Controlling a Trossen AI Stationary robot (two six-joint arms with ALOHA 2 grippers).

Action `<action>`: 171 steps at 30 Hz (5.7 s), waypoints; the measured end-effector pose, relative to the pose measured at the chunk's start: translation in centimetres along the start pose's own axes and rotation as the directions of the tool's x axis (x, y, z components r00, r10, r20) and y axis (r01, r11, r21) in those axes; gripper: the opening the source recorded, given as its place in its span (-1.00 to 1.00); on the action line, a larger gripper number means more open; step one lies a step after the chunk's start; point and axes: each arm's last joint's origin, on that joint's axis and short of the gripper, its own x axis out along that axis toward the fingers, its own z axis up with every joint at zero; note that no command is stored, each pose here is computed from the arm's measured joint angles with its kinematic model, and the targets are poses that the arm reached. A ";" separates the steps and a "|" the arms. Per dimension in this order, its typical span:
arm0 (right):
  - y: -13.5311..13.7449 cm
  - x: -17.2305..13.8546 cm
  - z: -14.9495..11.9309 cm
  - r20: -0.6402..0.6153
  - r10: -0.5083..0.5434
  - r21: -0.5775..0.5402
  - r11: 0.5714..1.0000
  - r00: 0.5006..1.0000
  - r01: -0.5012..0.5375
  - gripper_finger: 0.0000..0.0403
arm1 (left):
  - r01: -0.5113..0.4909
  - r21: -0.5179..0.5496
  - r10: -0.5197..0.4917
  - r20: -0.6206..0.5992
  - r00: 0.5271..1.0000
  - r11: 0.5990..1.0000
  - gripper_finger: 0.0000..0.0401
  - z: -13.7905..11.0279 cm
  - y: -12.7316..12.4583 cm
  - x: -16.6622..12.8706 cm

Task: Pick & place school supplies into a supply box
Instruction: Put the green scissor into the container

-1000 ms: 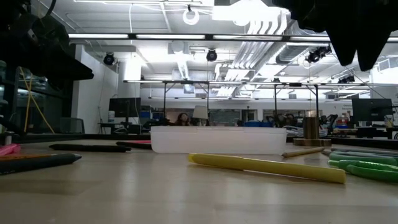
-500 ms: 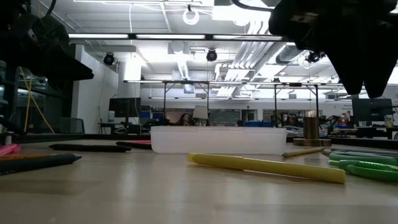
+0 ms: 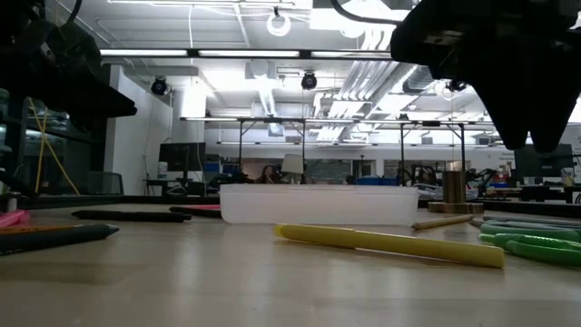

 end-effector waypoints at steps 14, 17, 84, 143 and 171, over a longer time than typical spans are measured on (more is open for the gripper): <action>-0.9 2.6 -0.1 -0.075 -0.018 0.049 0.999 0.997 0.022 -0.53 | 0.000 0.000 0.000 0.000 1.000 1.000 -0.45 0.0 0.0 0.0; -0.7 3.3 -0.2 -0.078 0.026 0.048 0.999 0.997 -0.023 -0.53 | 0.000 0.000 0.000 0.000 1.000 1.000 -0.45 0.0 0.0 0.0; -2.1 7.4 0.9 -0.102 0.113 0.107 0.989 0.988 -0.102 -0.53 | -0.010 0.000 0.010 0.003 1.000 1.000 -0.45 0.0 0.0 0.0; -2.7 6.5 1.2 -0.070 0.106 0.145 0.985 0.992 -0.095 -0.74 | -0.030 0.003 0.030 0.004 1.000 1.000 -0.45 0.0 0.1 0.0; -3.0 4.9 1.1 -0.101 0.144 0.159 0.979 0.984 -0.127 -0.74 | -0.030 0.003 0.030 0.004 1.000 1.000 -0.45 0.0 0.1 0.0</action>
